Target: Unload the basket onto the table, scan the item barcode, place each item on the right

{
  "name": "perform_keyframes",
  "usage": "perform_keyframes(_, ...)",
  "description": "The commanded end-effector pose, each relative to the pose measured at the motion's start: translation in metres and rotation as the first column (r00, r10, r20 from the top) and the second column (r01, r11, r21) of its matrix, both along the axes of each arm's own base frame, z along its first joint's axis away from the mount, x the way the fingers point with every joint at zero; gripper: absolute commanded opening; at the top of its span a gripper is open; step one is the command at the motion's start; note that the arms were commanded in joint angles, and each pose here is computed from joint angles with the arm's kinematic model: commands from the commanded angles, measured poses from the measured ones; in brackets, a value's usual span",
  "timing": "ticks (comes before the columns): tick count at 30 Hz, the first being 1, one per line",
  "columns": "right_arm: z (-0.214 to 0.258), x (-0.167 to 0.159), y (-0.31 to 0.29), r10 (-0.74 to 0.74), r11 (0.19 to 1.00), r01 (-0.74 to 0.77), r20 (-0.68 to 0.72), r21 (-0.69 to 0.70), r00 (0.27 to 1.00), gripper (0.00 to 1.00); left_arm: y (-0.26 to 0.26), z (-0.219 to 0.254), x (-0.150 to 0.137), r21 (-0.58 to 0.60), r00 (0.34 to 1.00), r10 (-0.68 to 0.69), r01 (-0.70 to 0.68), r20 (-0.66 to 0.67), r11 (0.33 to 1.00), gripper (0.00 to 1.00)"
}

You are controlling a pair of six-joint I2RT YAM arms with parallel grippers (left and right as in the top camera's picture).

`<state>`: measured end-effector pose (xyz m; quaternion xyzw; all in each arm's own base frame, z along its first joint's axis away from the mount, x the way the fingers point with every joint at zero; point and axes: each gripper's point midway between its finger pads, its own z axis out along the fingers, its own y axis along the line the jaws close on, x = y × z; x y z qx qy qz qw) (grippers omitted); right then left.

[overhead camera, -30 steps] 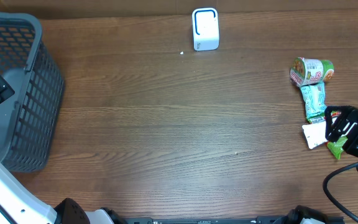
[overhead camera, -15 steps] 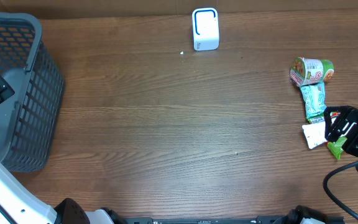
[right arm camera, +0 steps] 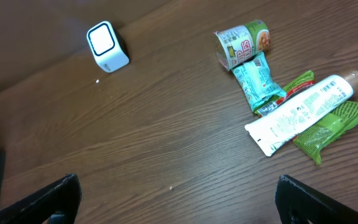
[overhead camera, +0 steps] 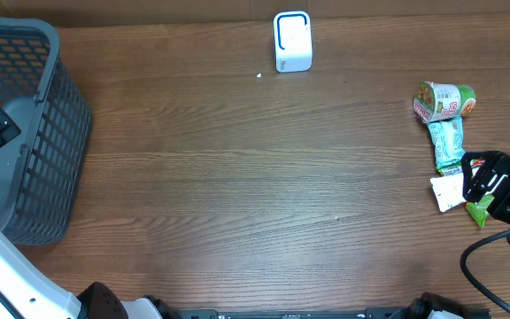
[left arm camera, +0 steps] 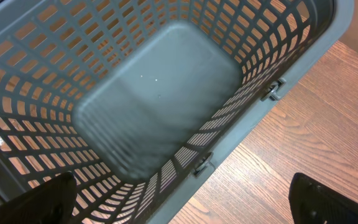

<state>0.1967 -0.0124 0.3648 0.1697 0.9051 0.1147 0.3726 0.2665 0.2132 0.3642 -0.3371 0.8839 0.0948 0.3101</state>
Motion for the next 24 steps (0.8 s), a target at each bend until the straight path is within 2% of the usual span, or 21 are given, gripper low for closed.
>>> perform_keyframes(1, 0.004, 0.000, 0.002, 0.010, 1.000, -0.010, 0.015, -0.004, 1.000, 1.00, -0.001, 0.007, 0.000, 0.008, 1.000, 0.003, -0.003, 0.022, 1.000, 1.00)
perform_keyframes(15, 0.007, 0.003, 0.000, 0.012, 1.000, -0.012, 0.033, -0.013, 0.999, 1.00, -0.001, 0.007, 0.000, 0.008, 1.000, 0.003, -0.003, 0.022, 1.000, 1.00)
perform_keyframes(22, 0.027, 0.026, -0.004, 0.054, 0.996, -0.042, 0.157, -0.078, 0.986, 1.00, -0.001, 0.007, 0.000, 0.008, 1.000, 0.003, -0.003, 0.022, 1.000, 1.00)
perform_keyframes(24, 0.029, 0.035, -0.001, 0.107, 0.989, -0.083, 0.202, -0.125, 0.974, 1.00, -0.001, 0.007, 0.000, 0.008, 1.000, 0.003, -0.003, 0.022, 1.000, 1.00)
